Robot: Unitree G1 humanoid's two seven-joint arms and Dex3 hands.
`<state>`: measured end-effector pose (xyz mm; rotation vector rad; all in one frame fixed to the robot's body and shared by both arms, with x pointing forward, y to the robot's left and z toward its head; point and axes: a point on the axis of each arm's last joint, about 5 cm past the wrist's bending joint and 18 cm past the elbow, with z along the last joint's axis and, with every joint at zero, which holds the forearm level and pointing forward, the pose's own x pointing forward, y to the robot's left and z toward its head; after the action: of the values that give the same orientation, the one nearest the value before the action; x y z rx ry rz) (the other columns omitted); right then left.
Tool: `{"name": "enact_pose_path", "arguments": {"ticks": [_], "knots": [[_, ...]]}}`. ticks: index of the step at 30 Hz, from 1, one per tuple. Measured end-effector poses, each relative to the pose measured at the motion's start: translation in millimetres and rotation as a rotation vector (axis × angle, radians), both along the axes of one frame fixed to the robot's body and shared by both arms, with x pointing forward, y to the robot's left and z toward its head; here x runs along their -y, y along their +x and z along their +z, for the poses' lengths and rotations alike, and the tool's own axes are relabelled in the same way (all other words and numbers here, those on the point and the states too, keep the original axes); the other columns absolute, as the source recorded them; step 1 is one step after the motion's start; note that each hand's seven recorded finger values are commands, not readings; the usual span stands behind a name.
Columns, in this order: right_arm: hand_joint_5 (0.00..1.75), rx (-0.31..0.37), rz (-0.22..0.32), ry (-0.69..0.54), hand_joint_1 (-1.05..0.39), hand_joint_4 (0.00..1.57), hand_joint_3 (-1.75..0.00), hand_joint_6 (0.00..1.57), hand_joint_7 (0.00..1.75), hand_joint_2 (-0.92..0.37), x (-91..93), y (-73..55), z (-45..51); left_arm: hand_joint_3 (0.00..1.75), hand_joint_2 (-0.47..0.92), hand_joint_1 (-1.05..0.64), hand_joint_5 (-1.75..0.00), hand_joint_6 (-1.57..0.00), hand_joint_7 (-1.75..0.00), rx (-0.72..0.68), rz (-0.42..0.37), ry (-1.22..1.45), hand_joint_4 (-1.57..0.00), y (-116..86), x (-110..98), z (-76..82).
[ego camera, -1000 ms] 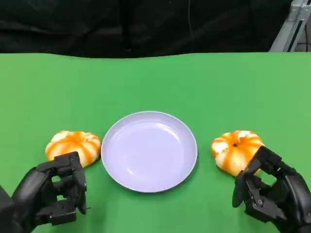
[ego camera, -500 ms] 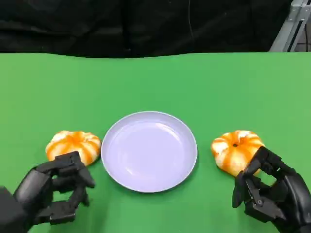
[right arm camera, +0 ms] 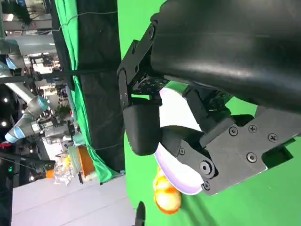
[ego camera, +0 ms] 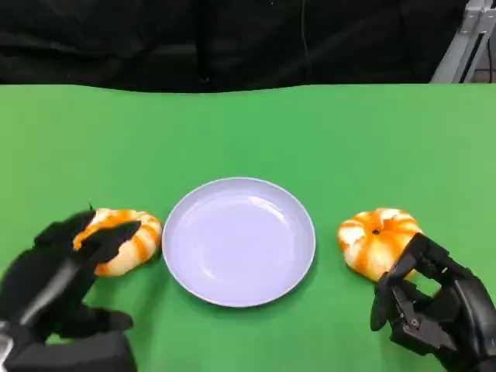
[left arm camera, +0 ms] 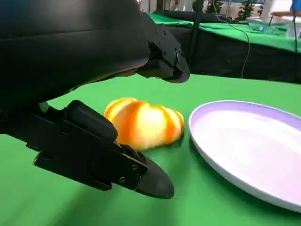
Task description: Grasp the bread from the table and place it into the plate.
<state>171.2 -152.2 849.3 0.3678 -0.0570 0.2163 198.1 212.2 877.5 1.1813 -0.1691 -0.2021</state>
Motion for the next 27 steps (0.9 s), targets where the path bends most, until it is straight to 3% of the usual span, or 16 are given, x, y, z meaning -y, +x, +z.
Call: {"name": "enact_pose_path", "arguments": {"ticks": [5,14,27], "knots": [[1.75,0.003,-0.001,-0.001,-0.17,0.85,-1.08,0.62,1.74,-0.58,0.1,0.0,0.1,0.01,0.91,-0.86,-0.06,-0.30,-0.01,-0.053,0.042,0.127,-0.20,16.3,0.9,10.5],[1.75,0.008,-0.008,-0.014,-0.17,0.84,-1.08,0.61,1.74,-0.59,-1.1,0.2,0.7,0.07,0.92,-0.85,-0.07,-0.37,-0.02,-0.109,0.044,0.187,-0.33,40.0,2.1,11.9],[1.75,0.013,-0.012,-0.017,-0.15,0.85,-1.08,0.61,1.75,-0.60,-2.9,0.0,2.3,0.11,0.92,-0.83,-0.02,-0.38,-0.01,-0.259,0.023,0.254,-0.34,69.4,4.1,-5.6]]}}
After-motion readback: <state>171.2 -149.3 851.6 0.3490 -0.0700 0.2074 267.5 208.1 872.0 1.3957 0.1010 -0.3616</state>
